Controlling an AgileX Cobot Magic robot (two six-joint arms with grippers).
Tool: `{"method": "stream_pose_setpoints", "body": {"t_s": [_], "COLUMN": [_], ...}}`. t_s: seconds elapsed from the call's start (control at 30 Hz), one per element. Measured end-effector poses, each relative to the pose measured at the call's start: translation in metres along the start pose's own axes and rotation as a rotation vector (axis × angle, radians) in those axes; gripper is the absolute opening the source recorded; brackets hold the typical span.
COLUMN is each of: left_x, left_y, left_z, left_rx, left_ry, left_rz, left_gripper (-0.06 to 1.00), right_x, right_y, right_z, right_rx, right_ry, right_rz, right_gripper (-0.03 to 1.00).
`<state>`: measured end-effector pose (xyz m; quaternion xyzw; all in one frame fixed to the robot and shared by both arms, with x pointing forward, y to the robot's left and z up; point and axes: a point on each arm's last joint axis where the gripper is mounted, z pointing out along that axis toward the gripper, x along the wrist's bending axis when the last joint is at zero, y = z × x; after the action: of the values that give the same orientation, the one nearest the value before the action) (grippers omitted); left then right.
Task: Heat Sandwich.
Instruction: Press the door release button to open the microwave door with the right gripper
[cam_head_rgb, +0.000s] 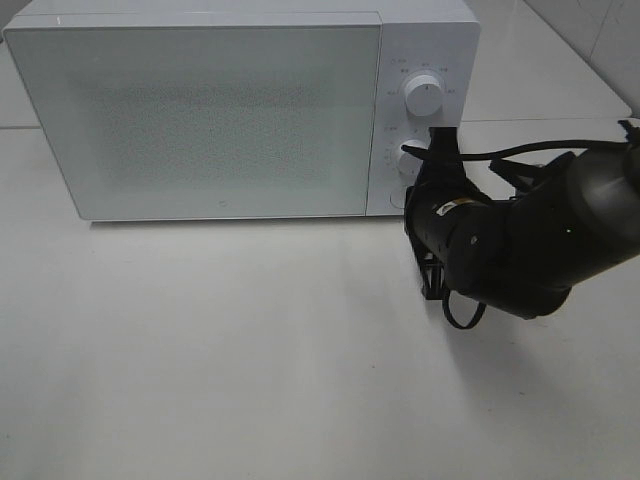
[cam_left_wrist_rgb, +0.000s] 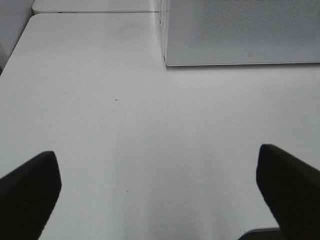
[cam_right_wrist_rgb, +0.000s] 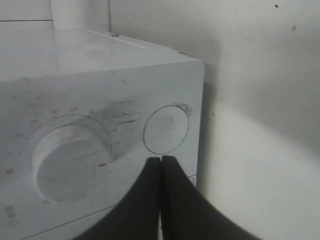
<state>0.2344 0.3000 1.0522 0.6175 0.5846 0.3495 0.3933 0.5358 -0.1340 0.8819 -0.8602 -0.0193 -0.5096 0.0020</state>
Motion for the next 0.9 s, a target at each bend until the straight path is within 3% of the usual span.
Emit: {"method": "stream_pose_setpoints", "body": {"t_s": [0.9], "left_x": [0.0], "left_y": [0.0], "left_z": [0.0], "left_rx": [0.0], "left_ry": [0.0], "left_rz": [0.0], "left_gripper": [0.99], "right_x": [-0.001], "right_y": [-0.004], "right_z": [0.037], "right_rx": [-0.018], "right_ry": [-0.009], "right_rz": [0.015], "right_gripper": [0.01]}}
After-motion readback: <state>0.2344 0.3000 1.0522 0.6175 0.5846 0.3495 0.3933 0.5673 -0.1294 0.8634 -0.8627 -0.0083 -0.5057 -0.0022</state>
